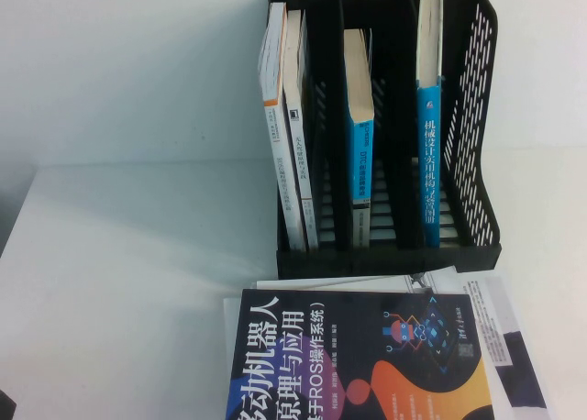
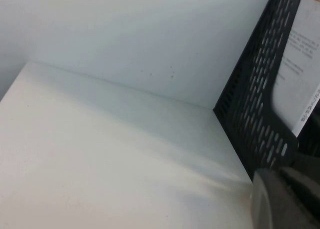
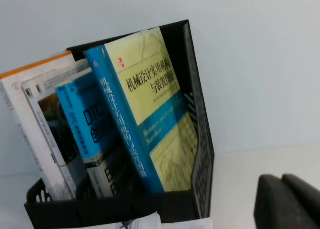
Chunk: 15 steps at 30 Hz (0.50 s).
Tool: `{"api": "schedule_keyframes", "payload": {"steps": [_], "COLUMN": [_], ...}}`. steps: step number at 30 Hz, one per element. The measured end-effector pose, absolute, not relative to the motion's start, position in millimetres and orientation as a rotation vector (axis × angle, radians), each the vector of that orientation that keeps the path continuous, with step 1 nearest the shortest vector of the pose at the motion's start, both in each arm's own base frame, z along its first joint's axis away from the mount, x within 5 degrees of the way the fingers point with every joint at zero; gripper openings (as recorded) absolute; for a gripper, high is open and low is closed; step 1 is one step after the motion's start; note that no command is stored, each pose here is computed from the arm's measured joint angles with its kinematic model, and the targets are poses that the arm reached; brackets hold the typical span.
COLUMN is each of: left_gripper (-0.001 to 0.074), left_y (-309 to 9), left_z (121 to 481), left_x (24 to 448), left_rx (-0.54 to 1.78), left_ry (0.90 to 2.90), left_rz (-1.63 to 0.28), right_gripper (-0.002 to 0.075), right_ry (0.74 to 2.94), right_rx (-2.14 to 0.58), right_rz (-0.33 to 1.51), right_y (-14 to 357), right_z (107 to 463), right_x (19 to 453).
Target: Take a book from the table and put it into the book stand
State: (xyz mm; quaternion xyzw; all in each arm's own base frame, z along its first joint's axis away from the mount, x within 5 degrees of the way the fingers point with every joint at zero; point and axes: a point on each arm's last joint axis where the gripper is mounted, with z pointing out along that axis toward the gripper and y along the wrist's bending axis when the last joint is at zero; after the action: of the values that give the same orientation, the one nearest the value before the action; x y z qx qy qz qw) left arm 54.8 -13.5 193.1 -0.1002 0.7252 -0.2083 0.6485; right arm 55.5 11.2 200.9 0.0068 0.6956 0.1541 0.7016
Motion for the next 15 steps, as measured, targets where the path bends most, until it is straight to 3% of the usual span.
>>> {"api": "schedule_keyframes", "payload": {"steps": [7,15], "left_gripper": [-0.0004,-0.0004], "left_y": [-11.9,9.5], "left_z": [195.5,218.9], "left_x": [55.2,54.1], "left_rx": [-0.215,-0.552], "left_ry": [1.621,1.265], "left_rz": [-0.442,-0.553], "right_gripper": [-0.0003,-0.0003], "right_ry": [1.525,1.248], "right_rx": [-0.007,-0.076], "right_rz": [0.333,0.398], "right_y": [11.8,17.2], "right_z": [203.0,227.5], "right_x": [55.3,49.0]}}
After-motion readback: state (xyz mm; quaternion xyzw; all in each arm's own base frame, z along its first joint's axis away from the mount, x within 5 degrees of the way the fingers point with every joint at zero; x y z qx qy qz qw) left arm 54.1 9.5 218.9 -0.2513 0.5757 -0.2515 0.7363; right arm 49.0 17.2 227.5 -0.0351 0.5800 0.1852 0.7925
